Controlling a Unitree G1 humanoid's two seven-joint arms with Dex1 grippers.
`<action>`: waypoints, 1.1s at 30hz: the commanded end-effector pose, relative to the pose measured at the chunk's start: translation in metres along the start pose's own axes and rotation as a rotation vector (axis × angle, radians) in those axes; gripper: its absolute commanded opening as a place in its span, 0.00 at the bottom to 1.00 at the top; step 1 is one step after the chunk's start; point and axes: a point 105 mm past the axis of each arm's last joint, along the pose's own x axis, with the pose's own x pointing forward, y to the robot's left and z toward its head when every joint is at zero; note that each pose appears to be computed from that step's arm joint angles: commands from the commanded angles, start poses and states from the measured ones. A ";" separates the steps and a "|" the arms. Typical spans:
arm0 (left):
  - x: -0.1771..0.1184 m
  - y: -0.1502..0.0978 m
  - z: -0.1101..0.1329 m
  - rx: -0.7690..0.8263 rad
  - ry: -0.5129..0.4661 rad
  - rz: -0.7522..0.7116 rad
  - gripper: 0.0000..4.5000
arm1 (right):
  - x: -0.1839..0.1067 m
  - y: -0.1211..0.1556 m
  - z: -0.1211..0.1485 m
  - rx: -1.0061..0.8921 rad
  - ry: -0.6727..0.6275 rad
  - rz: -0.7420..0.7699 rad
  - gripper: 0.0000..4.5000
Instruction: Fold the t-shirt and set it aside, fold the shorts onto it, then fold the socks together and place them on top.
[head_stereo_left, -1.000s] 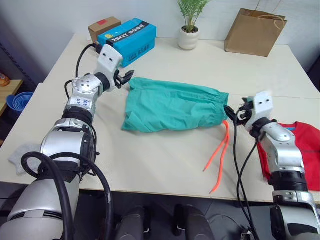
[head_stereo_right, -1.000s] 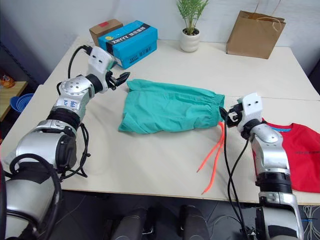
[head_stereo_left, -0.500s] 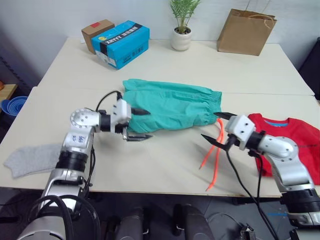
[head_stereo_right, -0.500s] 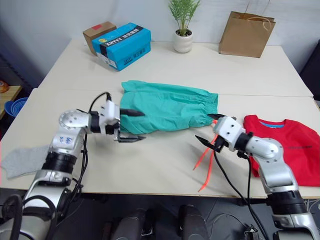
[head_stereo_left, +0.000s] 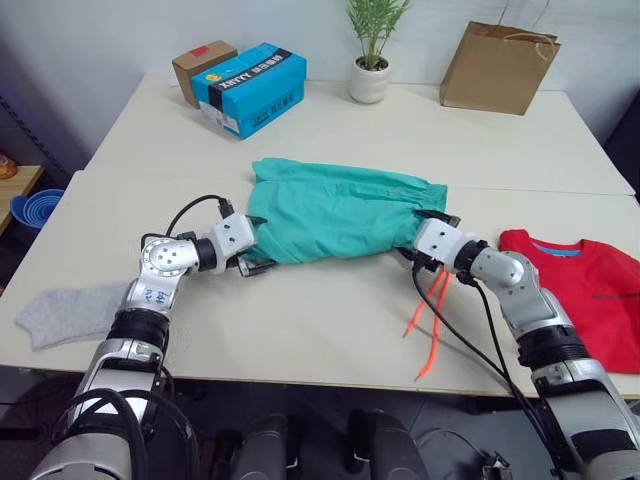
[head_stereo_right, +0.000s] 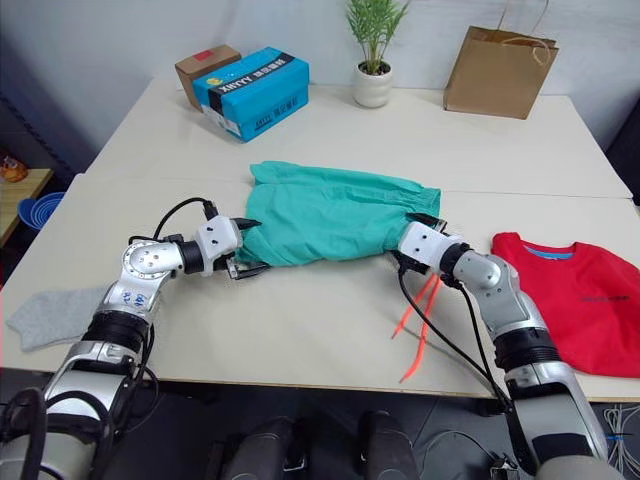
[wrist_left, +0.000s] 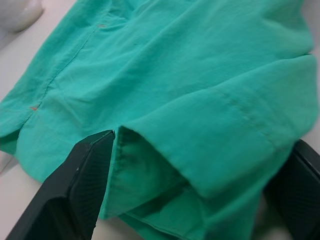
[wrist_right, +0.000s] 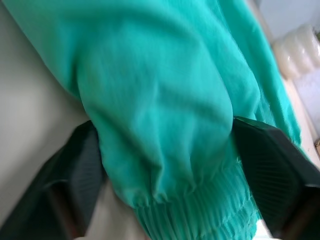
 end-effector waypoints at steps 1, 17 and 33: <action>0.001 -0.002 -0.012 -0.033 0.041 -0.004 0.73 | 0.001 -0.007 0.000 -0.013 -0.008 -0.020 0.50; -0.047 -0.052 0.011 -0.101 -0.034 -0.274 0.01 | -0.054 0.020 0.026 0.060 -0.184 0.184 0.00; -0.093 -0.121 0.040 -0.218 -0.116 -0.285 0.01 | -0.113 0.052 0.007 0.132 -0.122 0.278 0.00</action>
